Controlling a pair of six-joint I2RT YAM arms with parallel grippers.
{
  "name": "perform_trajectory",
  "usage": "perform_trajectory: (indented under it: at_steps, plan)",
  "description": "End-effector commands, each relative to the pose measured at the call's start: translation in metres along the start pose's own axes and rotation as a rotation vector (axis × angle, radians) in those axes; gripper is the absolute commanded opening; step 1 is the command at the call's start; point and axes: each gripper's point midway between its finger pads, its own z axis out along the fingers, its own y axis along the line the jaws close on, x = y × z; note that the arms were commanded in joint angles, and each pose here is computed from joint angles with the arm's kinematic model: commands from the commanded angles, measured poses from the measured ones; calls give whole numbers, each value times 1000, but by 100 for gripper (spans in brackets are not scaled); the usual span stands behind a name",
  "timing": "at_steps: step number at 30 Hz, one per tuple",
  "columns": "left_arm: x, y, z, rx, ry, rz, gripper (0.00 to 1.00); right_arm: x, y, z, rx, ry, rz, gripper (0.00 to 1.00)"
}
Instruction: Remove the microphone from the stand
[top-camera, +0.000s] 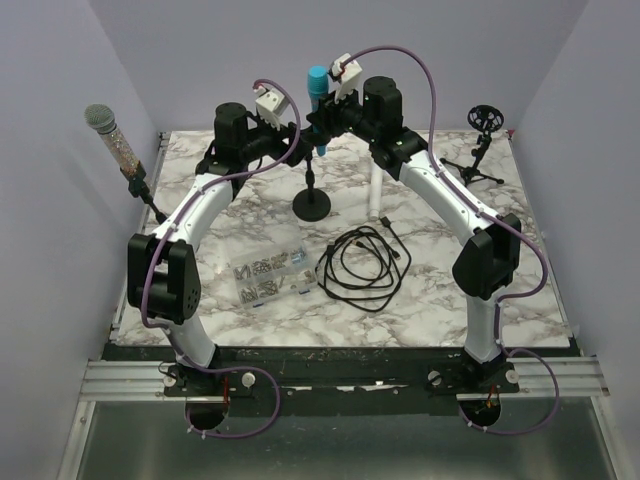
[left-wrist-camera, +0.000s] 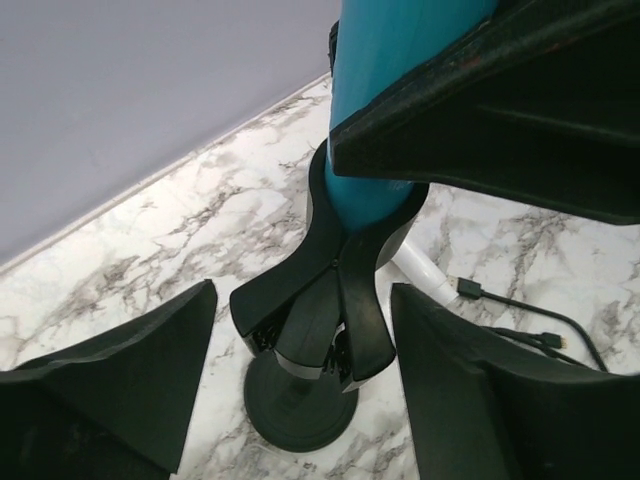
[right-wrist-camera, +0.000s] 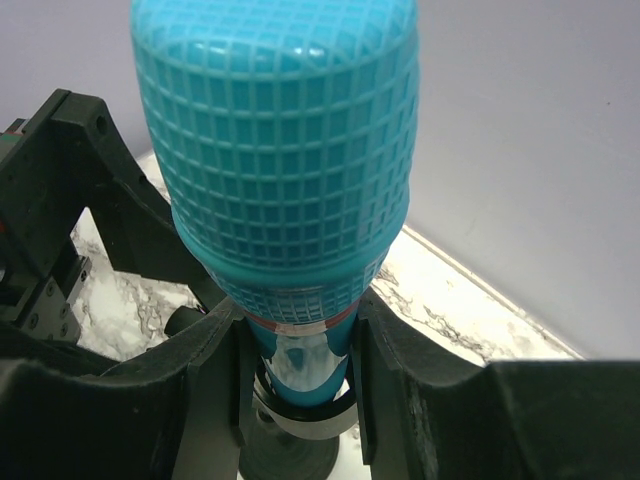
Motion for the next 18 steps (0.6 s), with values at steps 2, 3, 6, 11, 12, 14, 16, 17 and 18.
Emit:
perform_trajectory:
  at_steps: [2,3,6,11,12,14,16,17,18]
  plan:
    - [-9,-2,5,0,5,43,59,-8,2,3,-26,-20,-6,1]
    - [-8,-2,4,-1,10,42,55,-9,2,3,-25,-21,-7,1]
    - [0,-4,2,-7,28,34,41,-10,1,2,-20,-23,-10,1]
    - [14,-10,0,-28,70,29,0,-9,1,1,-16,-26,-5,1]
    - [15,-11,-1,-35,72,29,0,-10,0,1,-16,-28,-4,1]
    - [17,-14,-3,-29,74,28,0,-10,0,1,-13,-28,-3,1]
    - [20,-12,-5,-43,73,29,0,-14,-2,0,1,-36,4,1]
    - [21,-12,-5,-48,74,29,0,-16,-3,0,9,-41,8,1]
    - [23,-10,-6,-56,77,28,0,-19,-3,-1,12,-46,12,1]
